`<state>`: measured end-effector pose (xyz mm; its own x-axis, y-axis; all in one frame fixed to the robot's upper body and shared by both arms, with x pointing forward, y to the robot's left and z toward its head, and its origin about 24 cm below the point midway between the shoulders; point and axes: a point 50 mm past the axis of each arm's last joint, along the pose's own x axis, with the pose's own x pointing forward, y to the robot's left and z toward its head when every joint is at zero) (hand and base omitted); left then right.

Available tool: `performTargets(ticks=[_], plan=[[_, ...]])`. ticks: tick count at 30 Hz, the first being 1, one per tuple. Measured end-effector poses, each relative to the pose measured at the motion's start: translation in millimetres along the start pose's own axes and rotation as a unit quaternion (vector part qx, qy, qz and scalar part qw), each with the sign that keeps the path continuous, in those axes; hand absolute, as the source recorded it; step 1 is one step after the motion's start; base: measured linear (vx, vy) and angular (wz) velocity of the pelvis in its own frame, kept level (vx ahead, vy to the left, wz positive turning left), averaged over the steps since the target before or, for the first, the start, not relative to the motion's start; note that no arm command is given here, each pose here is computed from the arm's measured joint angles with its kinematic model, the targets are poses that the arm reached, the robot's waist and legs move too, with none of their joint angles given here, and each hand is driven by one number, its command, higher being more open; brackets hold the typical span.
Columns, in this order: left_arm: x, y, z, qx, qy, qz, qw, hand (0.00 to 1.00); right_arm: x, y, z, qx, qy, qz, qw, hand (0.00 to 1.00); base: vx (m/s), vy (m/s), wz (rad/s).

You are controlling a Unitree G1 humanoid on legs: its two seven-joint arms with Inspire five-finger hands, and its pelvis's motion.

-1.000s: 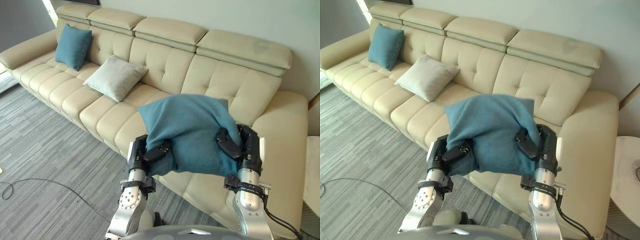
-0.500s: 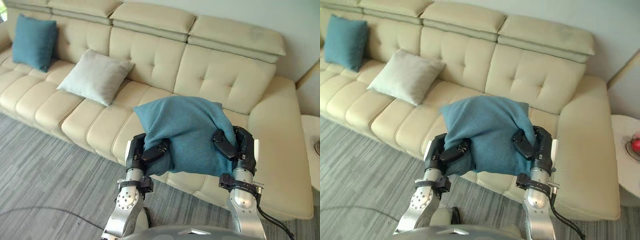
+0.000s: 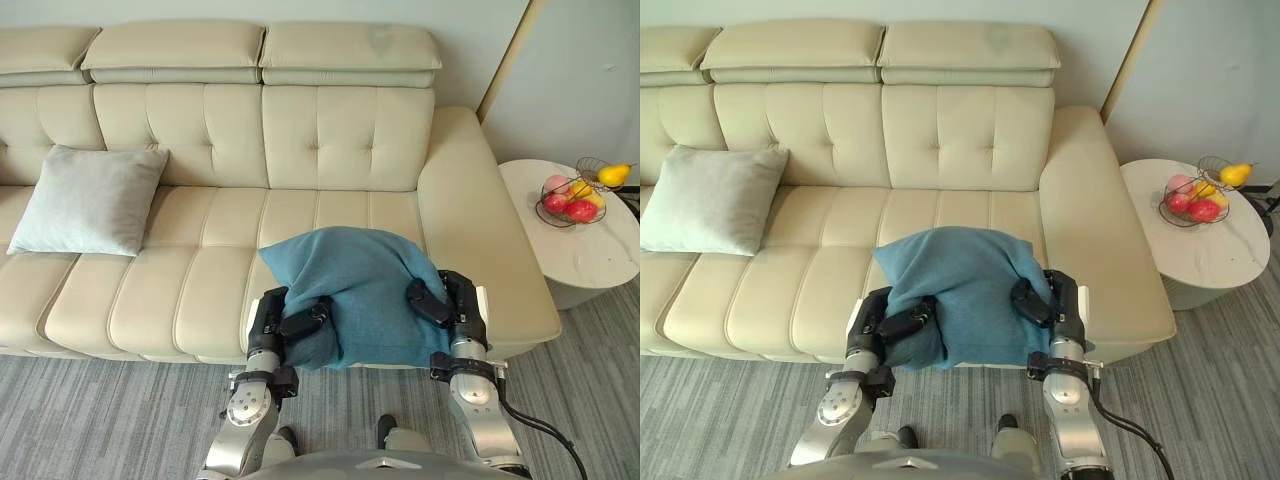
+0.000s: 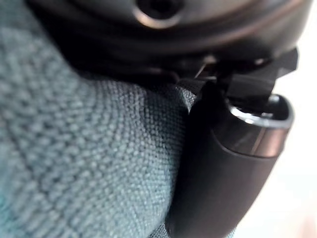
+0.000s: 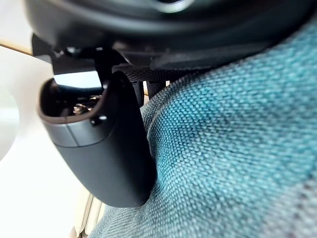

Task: Pick up cushions and gather them together orderly.

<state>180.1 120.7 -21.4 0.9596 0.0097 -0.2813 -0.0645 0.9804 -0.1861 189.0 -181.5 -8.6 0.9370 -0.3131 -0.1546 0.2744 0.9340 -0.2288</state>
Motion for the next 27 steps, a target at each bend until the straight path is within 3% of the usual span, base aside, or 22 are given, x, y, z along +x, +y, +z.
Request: performTargets(ticks=[10,27], plan=[[-7.2,-10.9,21.8,-0.04,-0.049,-0.01,0.998,0.0,-10.5,-11.6,35.3,0.023,-0.075,-0.026,0.997,0.0,0.02,-0.021,-0.1],[-9.8,5.3,-6.4,0.012,0.013,-0.003,1.0,0.0,-5.3,2.1,-5.0,-0.021,0.007,-0.005,1.0,0.0,0.09,0.058,-0.06]])
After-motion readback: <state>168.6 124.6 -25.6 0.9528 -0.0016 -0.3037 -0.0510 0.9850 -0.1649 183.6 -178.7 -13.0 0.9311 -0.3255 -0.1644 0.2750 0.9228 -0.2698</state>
